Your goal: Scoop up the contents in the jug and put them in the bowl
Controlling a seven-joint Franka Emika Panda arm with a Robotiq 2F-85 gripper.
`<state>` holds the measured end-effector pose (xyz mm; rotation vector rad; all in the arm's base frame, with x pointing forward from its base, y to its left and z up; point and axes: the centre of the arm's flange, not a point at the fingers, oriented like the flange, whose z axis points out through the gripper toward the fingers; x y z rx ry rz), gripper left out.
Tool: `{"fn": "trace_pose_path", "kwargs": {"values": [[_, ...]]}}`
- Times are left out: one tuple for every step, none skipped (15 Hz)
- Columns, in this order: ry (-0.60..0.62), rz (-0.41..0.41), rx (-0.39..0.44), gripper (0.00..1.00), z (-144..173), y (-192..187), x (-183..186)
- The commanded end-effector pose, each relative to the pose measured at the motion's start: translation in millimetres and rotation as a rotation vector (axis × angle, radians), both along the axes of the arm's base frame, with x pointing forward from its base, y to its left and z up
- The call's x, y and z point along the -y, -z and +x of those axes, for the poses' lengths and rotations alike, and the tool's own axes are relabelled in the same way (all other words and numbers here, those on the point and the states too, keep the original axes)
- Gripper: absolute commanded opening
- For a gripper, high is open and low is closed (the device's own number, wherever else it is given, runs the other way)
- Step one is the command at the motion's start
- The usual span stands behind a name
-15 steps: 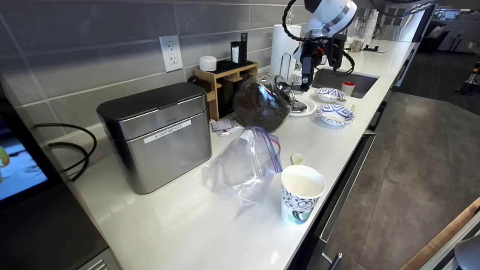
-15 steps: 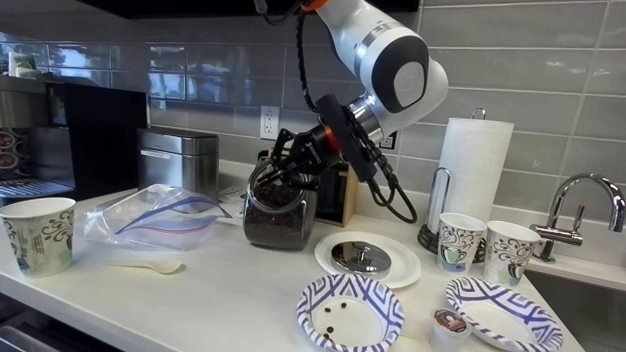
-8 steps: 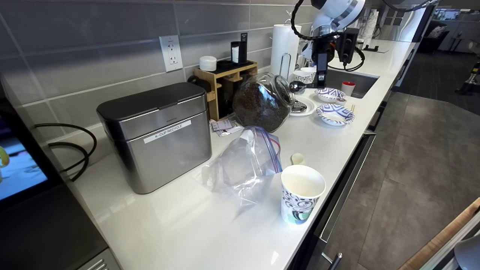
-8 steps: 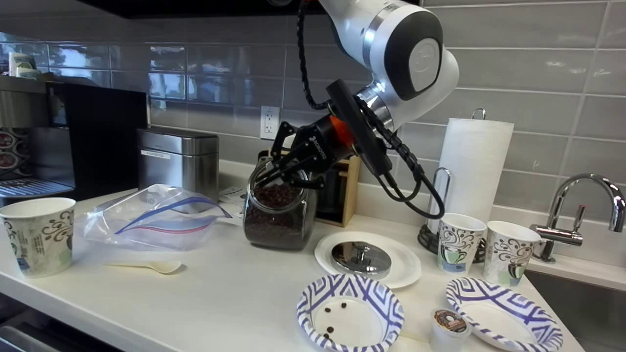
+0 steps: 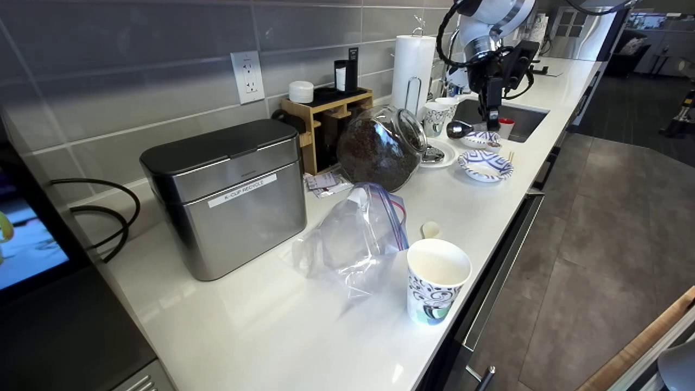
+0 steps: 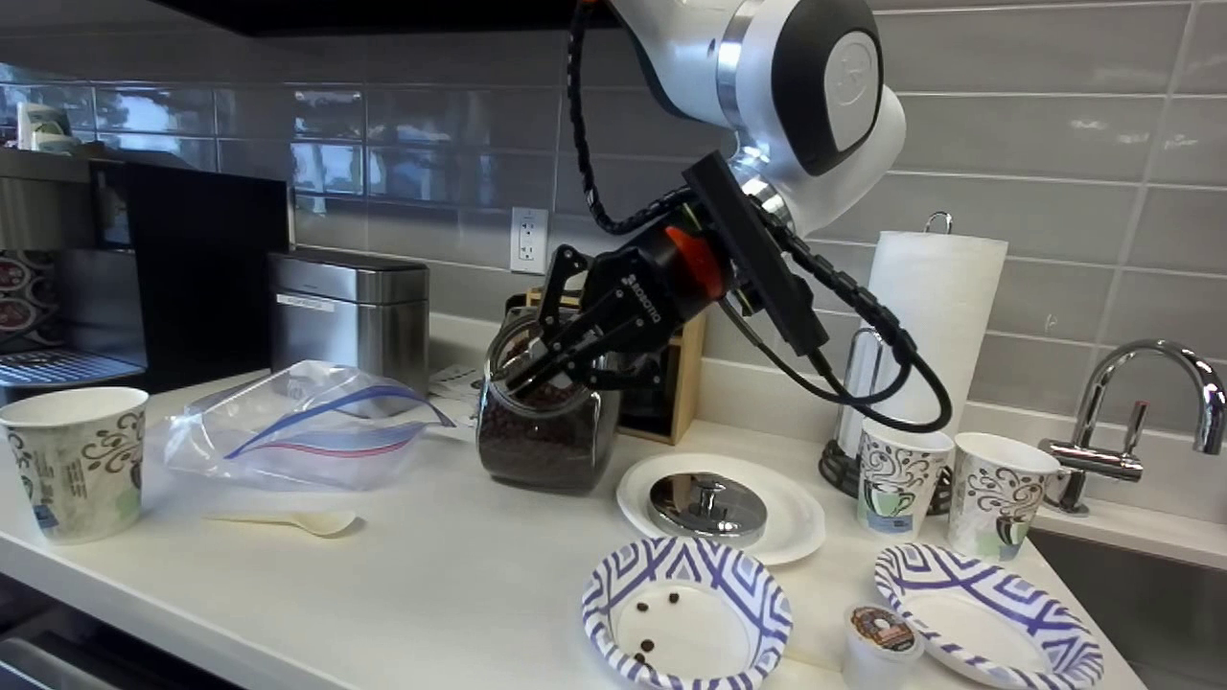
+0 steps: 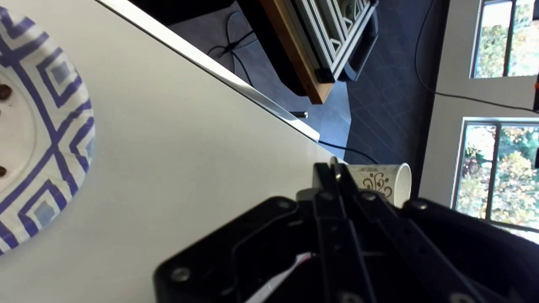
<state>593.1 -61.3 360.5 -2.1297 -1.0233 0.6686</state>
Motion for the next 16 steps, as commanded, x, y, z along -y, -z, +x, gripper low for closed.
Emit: {"fn": "trace_pose_path", "kwargs": {"values": [[-0.087, -0.019, 0.017, 0.01, -19.3, -0.3, 18.4], [-0.108, -0.025, 0.02, 0.01, -21.1, 1.0, 24.8], [-0.128, -0.026, 0.02, 0.01, -23.4, 1.4, 30.4], [-0.14, -0.034, 0.021, 0.01, -25.1, 3.0, 37.5], [-0.153, -0.036, 0.02, 0.01, -26.7, 3.4, 43.6], [-0.162, -0.043, 0.019, 0.01, -28.1, 4.7, 50.6], [-0.171, -0.04, 0.017, 0.01, -29.3, 5.9, 58.4], [-0.178, -0.037, 0.019, 0.01, -30.3, 6.8, 65.3], [-0.162, -0.032, 0.021, 0.01, -30.1, 7.7, 71.5], [-0.147, -0.037, 0.012, 0.04, -18.6, 6.0, 61.1], [-0.143, -0.034, 0.012, 0.04, -20.2, 6.7, 66.6], [-0.139, -0.031, 0.012, 0.04, -21.3, 7.2, 70.5], [-0.137, -0.029, 0.011, 0.04, -22.0, 7.6, 72.3], [-0.138, -0.028, 0.011, 0.04, -22.2, 7.9, 72.6], [-0.139, -0.027, 0.01, 0.04, -22.3, 8.1, 72.1], [-0.14, -0.027, 0.01, 0.01, -22.3, 8.3, 71.6]]}}
